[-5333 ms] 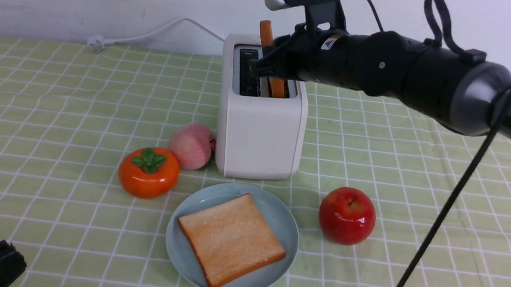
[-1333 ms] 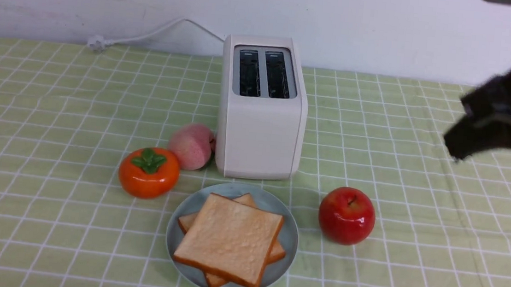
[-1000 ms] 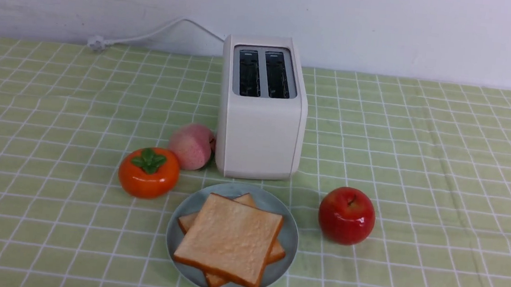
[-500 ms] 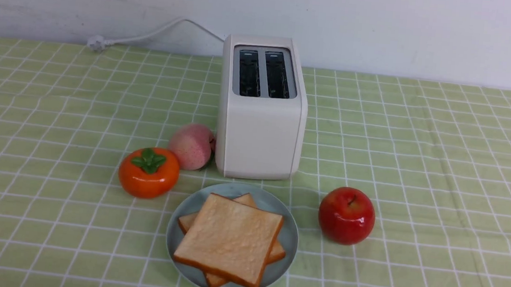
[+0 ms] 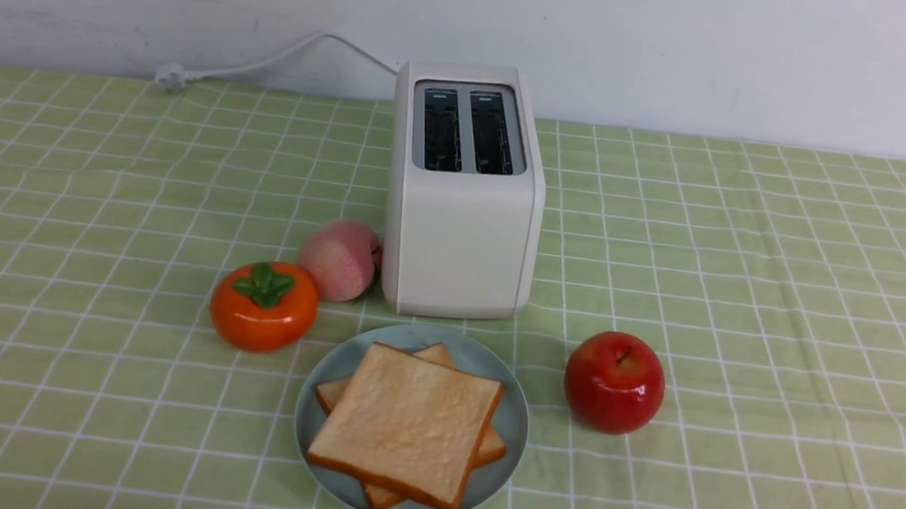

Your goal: Take toasted bread from bread machine on green coffee tablecloth place on plate.

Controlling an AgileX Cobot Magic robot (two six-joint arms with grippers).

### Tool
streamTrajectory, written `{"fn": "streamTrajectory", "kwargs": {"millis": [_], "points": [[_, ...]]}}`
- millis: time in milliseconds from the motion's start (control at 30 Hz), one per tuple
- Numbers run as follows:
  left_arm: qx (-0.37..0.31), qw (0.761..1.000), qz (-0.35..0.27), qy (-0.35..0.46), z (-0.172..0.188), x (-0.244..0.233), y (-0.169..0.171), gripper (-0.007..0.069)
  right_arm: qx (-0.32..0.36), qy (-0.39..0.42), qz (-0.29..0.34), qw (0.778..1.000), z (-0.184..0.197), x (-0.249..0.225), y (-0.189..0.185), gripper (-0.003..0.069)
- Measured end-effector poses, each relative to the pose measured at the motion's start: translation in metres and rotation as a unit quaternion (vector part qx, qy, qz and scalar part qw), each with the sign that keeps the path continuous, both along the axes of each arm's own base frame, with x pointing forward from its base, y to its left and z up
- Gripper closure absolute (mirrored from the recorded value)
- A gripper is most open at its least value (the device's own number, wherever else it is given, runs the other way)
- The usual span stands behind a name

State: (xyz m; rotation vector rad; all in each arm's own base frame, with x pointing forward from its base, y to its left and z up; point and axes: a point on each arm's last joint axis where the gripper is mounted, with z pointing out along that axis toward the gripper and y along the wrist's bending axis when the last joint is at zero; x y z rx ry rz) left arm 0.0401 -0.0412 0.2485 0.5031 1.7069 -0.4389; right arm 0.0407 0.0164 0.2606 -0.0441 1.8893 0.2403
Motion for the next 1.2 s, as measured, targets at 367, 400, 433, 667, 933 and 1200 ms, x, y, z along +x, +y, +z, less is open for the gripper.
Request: {"fn": "streamTrajectory", "kwargs": {"millis": [367,400,433,667,933,1200], "points": [[0.000,1.000,0.000,0.000,0.000,0.000,0.000,0.0546,0.006,-0.016,-0.060,0.998,-0.086,0.012,-0.008,0.0638],[0.000,1.000,0.000,0.000,0.000,0.000,0.000,0.0546,0.005,-0.015,-0.060,0.998,-0.086,0.012,-0.008,0.0638],[0.000,1.000,0.000,0.000,0.000,0.000,0.000,0.0544,-0.001,-0.009,-0.059,0.998,-0.087,0.012,-0.008,0.0638],[0.000,1.000,0.000,0.000,0.000,0.000,0.000,0.0535,0.003,0.000,-0.060,0.998,-0.088,0.011,-0.008,0.0638],[0.000,1.000,0.000,0.000,0.000,0.000,0.000,0.0533,0.003,0.000,-0.060,0.998,-0.088,0.011,-0.008,0.0625],[0.000,1.000,0.000,0.000,0.000,0.000,0.000,0.0529,0.003,0.000,-0.060,0.998,-0.088,0.011,-0.008,0.0613]]}}
